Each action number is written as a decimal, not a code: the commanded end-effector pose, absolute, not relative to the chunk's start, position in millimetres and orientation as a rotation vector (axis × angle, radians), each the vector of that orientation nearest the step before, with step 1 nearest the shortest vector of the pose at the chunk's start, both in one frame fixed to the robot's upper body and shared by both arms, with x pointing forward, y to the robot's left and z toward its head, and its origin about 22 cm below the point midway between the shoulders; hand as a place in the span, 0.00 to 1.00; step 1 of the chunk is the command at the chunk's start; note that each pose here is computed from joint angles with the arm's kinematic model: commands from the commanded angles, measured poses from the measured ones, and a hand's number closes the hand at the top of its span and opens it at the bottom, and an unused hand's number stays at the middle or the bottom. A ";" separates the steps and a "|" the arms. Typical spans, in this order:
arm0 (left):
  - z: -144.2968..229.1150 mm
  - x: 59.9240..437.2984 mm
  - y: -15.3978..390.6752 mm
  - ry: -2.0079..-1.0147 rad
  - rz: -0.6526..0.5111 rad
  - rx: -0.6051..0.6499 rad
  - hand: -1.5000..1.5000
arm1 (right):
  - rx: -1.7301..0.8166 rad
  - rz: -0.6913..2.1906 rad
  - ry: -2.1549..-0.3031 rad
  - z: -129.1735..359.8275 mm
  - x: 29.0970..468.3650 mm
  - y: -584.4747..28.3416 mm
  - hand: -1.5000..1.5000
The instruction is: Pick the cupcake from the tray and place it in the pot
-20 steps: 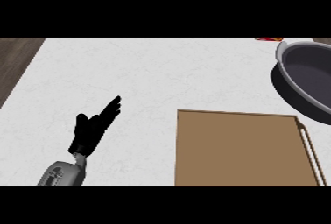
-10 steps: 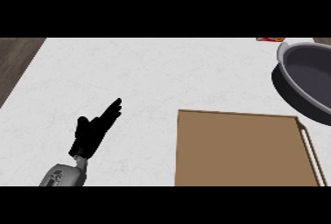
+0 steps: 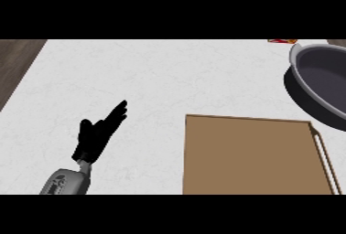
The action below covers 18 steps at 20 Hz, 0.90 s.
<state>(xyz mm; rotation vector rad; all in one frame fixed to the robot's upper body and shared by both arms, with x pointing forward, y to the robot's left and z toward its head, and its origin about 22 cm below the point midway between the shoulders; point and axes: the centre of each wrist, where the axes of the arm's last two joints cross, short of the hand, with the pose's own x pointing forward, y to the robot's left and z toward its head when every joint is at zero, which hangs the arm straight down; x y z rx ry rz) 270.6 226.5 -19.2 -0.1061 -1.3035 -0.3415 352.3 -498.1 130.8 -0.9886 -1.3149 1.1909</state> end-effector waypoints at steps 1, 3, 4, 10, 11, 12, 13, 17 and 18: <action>-18.5 278.9 234.1 -1.295 -0.328 -0.117 0.50 | -0.959 1.301 -1.099 116.7 362.2 -484.6 1.00; -12.4 273.8 231.8 -1.297 -0.346 -0.085 0.50 | -0.924 1.290 -0.918 109.3 358.4 -488.1 1.00; -5.8 282.5 232.6 -1.307 -0.343 -0.097 0.50 | -0.909 1.237 -0.886 94.8 365.6 -473.2 1.00; -20.5 280.8 231.8 -1.306 -0.320 -0.088 0.50 | -0.782 1.220 -1.004 85.9 382.6 -446.4 0.00; -17.3 274.9 227.0 -1.302 -0.329 -0.089 0.50 | -0.728 1.144 -1.095 83.7 395.4 -424.6 0.00; -28.2 272.2 220.8 -1.296 -0.316 -0.083 0.50 | -0.688 1.089 -1.199 82.2 389.8 -432.3 0.00; -23.8 268.8 226.3 -1.287 -0.319 -0.099 0.50 | -0.654 1.000 -1.271 85.5 393.6 -428.5 0.00; -31.4 263.5 229.3 -1.289 -0.296 -0.087 0.50 | -0.550 0.680 -1.522 103.0 391.4 -443.7 0.00; -28.9 266.3 233.3 -1.288 -0.294 -0.065 0.50 | -0.520 0.617 -1.563 109.1 394.6 -442.2 0.00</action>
